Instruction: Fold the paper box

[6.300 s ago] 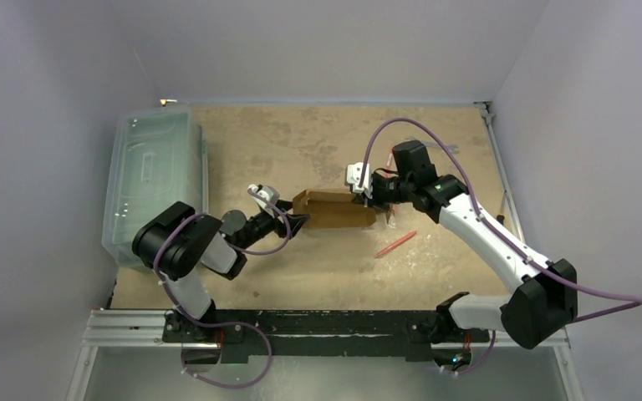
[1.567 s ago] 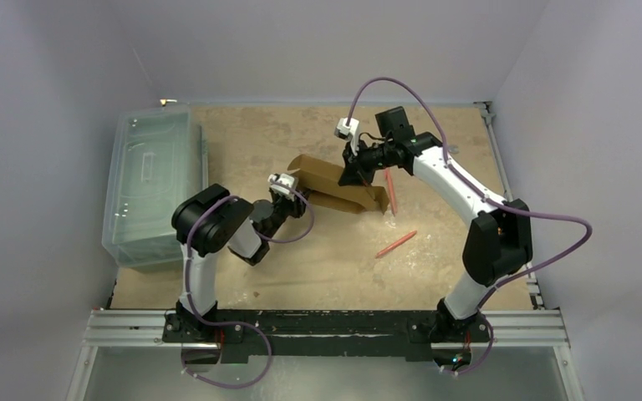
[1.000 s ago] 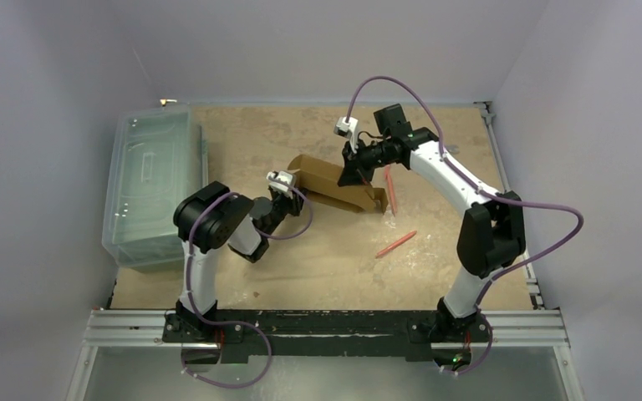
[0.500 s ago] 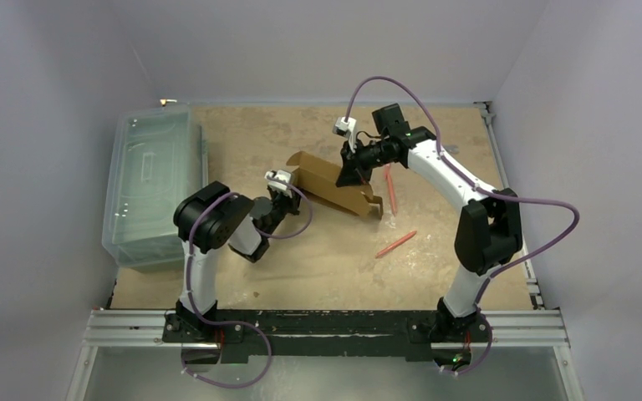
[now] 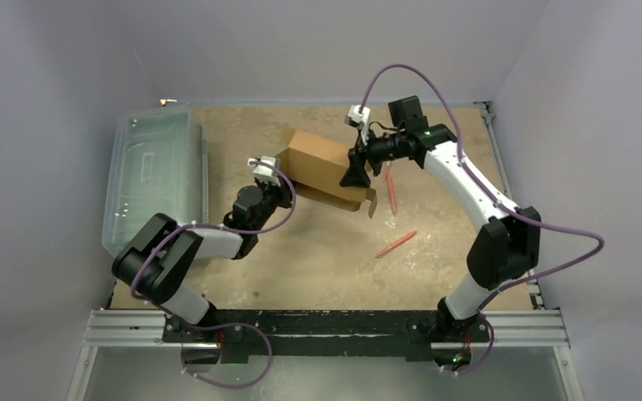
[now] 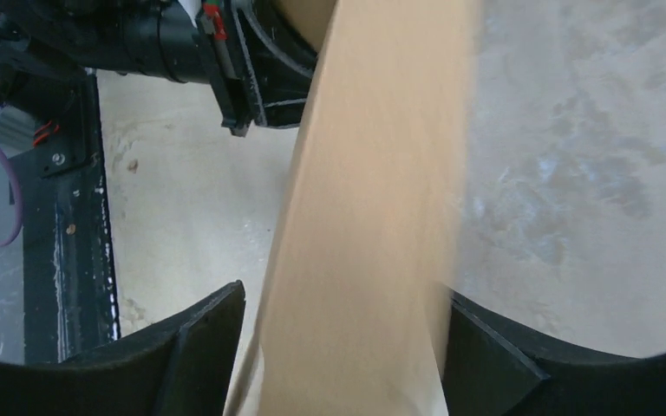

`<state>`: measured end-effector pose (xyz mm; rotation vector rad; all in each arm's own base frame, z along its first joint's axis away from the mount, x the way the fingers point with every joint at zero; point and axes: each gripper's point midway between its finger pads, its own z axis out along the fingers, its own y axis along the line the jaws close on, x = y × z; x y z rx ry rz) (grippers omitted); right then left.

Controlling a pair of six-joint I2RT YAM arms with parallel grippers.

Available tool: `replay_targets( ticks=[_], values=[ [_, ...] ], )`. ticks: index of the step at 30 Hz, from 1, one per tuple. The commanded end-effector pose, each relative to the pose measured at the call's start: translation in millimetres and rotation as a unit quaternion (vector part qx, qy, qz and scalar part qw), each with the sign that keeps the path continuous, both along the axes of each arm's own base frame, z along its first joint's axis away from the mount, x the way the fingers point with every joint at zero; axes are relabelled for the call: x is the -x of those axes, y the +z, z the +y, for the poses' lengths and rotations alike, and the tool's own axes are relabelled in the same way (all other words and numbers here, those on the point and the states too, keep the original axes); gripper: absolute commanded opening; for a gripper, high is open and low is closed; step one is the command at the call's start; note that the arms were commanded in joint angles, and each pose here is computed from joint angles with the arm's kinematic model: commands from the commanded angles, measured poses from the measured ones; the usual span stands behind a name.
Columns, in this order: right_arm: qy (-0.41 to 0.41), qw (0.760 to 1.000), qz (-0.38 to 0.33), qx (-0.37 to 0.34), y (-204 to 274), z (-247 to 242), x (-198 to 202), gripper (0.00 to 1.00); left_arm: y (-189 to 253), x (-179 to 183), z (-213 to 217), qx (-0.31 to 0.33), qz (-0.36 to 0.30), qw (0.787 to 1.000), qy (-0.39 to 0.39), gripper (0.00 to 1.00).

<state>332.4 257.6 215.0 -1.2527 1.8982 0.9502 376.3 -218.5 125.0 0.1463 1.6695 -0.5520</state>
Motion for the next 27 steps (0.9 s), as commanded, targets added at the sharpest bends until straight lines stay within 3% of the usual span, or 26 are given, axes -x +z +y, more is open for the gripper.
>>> replay_targets(
  ticks=[1,6,12,20,27],
  values=[
    [-0.012,0.997,-0.073,-0.036,53,-19,1,0.82,-17,17,7,0.005,0.104,0.994,0.014,0.0],
    [-0.041,0.991,-0.117,-0.049,78,-35,2,0.92,-24,36,5,0.003,0.174,0.985,-0.002,0.0],
    [-0.036,0.989,-0.135,-0.056,78,-48,16,0.94,-34,56,7,0.01,0.247,0.969,0.002,0.0],
    [0.008,0.981,-0.176,-0.081,58,-50,54,0.95,-60,90,12,-0.017,0.393,0.919,0.014,0.0],
    [0.001,0.975,-0.204,-0.086,54,-58,62,0.96,-86,113,14,-0.052,0.494,0.868,0.019,0.0]
  ],
)
